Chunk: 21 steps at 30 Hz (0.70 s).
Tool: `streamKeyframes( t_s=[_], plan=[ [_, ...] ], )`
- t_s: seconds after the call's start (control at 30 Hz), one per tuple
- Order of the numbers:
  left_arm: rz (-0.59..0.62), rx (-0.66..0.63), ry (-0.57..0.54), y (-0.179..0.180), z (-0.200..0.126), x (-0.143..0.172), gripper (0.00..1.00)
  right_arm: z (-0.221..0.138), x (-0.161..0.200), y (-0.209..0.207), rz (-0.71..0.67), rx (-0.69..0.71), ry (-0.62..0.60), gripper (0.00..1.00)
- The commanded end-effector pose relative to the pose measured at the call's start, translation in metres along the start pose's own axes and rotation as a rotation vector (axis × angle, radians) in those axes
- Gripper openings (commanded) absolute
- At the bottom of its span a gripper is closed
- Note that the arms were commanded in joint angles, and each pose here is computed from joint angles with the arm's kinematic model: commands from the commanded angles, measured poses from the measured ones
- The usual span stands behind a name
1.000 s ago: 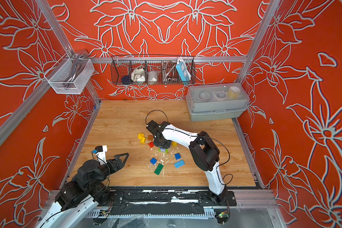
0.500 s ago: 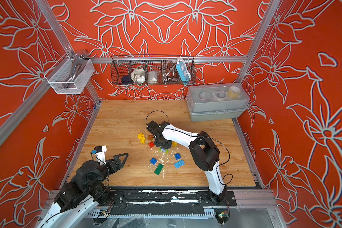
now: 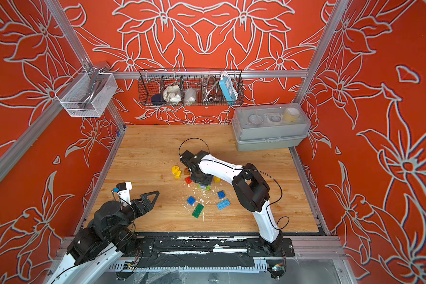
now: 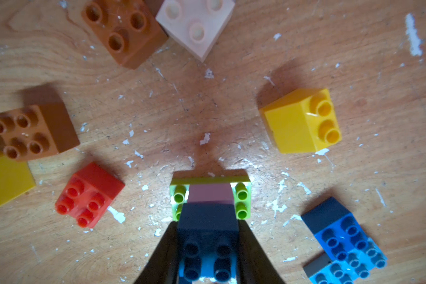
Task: Assemble the number 1 with lego
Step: Assemble the lego brick with the lego brick.
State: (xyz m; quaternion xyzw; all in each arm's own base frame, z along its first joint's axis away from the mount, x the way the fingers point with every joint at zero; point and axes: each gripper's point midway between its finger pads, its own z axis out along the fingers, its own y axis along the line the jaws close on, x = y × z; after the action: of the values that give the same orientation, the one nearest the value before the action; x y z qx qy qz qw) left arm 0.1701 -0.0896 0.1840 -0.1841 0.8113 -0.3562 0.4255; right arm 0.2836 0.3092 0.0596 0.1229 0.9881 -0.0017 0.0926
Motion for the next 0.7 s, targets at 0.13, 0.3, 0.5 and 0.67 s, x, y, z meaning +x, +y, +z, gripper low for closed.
streamKeyframes(
  t_s=[0.13, 0.3, 0.5, 0.67],
  plan=[
    [-0.003, -0.014, -0.01, 0.005, -0.001, 0.0, 0.98, 0.032, 0.012, -0.025, -0.017, 0.13, 0.027, 0.15],
    [-0.005, -0.016, -0.009, 0.006, 0.0, 0.001, 0.98, 0.031, 0.017, -0.032, 0.003, 0.111, 0.029, 0.14],
    [-0.004, -0.019, -0.005, 0.005, 0.001, 0.001, 0.98, 0.036, 0.025, -0.038, 0.019, 0.099, 0.051, 0.14],
    [-0.006, -0.023, -0.002, 0.006, 0.002, 0.001, 0.98, 0.035, 0.028, -0.04, 0.005, 0.108, 0.049, 0.13]
  ],
)
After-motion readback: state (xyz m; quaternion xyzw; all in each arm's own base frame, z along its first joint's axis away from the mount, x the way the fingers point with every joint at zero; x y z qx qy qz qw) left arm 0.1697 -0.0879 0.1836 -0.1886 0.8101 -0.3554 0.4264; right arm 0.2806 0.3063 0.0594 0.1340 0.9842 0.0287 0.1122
